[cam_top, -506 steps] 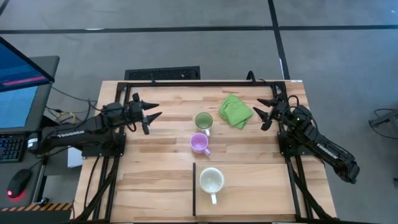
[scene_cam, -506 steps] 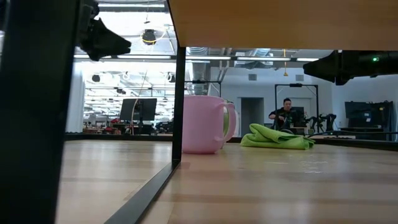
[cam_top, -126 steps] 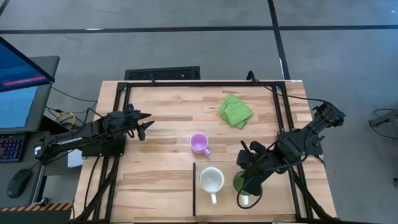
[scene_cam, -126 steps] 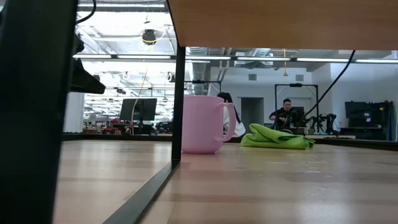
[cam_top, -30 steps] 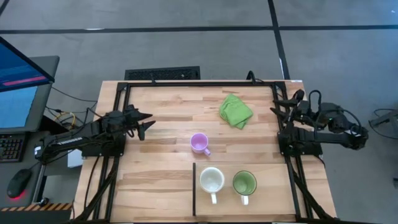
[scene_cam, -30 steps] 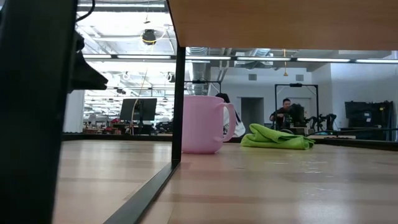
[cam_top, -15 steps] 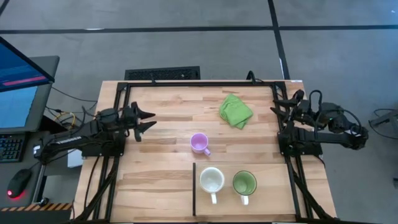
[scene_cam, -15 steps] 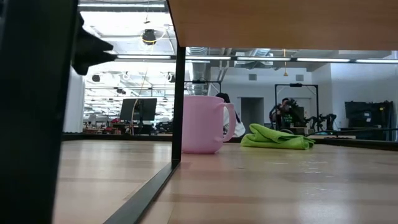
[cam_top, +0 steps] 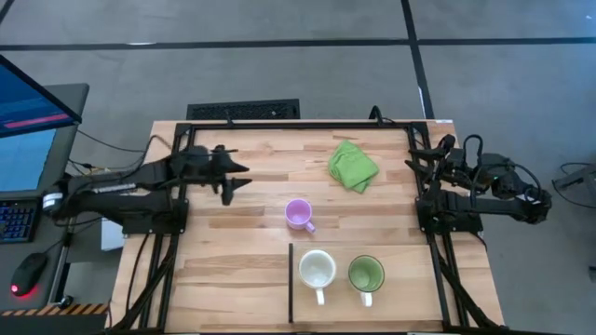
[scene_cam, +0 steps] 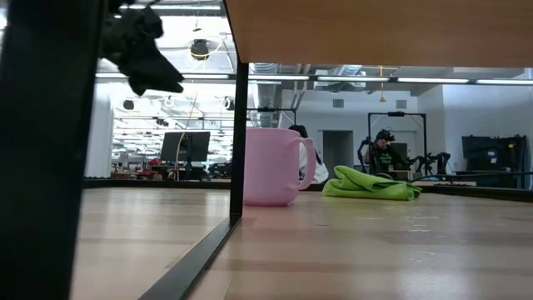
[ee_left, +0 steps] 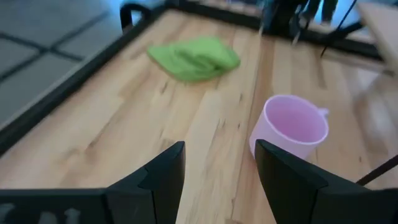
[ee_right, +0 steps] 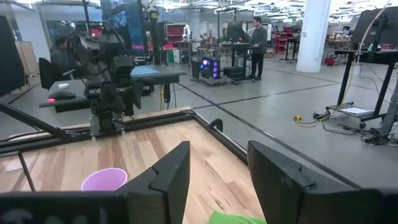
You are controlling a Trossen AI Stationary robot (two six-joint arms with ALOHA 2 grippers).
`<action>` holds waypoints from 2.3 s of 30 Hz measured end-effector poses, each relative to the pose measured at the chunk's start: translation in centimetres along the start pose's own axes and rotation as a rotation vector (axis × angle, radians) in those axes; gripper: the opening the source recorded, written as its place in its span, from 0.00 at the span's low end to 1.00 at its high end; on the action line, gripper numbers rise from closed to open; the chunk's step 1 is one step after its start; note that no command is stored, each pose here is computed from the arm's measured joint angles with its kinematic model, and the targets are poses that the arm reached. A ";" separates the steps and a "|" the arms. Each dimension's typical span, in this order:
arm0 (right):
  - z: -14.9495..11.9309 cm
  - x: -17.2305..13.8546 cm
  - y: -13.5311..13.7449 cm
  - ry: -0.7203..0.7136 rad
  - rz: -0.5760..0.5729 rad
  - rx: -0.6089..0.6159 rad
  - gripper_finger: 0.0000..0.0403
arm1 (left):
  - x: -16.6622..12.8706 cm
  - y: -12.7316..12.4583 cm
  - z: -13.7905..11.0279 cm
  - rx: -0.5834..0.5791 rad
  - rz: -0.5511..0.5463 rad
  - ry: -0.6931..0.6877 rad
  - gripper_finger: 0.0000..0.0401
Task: Stack small to large cups/mugs on shelf
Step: Put the pink mug on the shelf
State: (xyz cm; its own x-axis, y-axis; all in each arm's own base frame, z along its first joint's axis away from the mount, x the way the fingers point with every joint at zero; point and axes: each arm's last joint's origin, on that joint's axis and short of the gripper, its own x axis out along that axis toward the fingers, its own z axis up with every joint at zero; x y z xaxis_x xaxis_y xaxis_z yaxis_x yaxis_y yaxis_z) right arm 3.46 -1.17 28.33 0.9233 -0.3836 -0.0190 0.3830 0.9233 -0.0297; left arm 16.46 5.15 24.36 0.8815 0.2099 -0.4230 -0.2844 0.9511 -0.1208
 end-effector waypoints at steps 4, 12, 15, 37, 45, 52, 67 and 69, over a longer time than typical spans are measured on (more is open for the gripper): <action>0.0 0.0 0.0 0.000 0.000 -0.001 0.46 | 2.0 0.0 1.8 0.003 0.008 0.077 0.46; 0.0 0.0 0.0 0.005 0.000 -0.004 0.46 | 5.4 -0.4 2.5 -0.031 -0.026 0.396 0.46; -0.1 0.0 0.0 0.009 0.000 -0.006 0.46 | 7.2 -1.2 1.4 -0.053 -0.036 0.497 0.46; -0.2 0.0 0.0 0.022 0.004 -0.036 0.46 | 12.0 -6.9 -1.4 0.080 -0.095 0.514 0.46; -0.2 0.0 0.0 0.022 0.004 -0.036 0.46 | 11.9 -7.2 -1.4 0.099 -0.109 0.502 0.46; -0.2 0.0 0.0 0.022 0.006 -0.036 0.46 | 12.6 -8.0 -1.9 0.117 -0.137 0.490 0.46; -0.2 0.0 0.0 0.022 0.008 -0.036 0.46 | 13.9 -8.5 -3.8 0.141 -0.178 0.599 0.46; -0.2 0.0 0.0 0.022 0.008 -0.036 0.46 | 14.1 -8.3 -3.7 0.134 -0.173 0.589 0.46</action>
State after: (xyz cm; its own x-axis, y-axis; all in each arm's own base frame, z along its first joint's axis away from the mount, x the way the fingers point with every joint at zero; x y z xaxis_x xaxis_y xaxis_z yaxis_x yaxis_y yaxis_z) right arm 3.47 -1.15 28.12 0.9253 -0.3769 -0.0418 0.3739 0.9252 -0.0656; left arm 29.82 -0.64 16.11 0.5438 -0.0730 -0.8360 -0.0730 0.9883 -0.1338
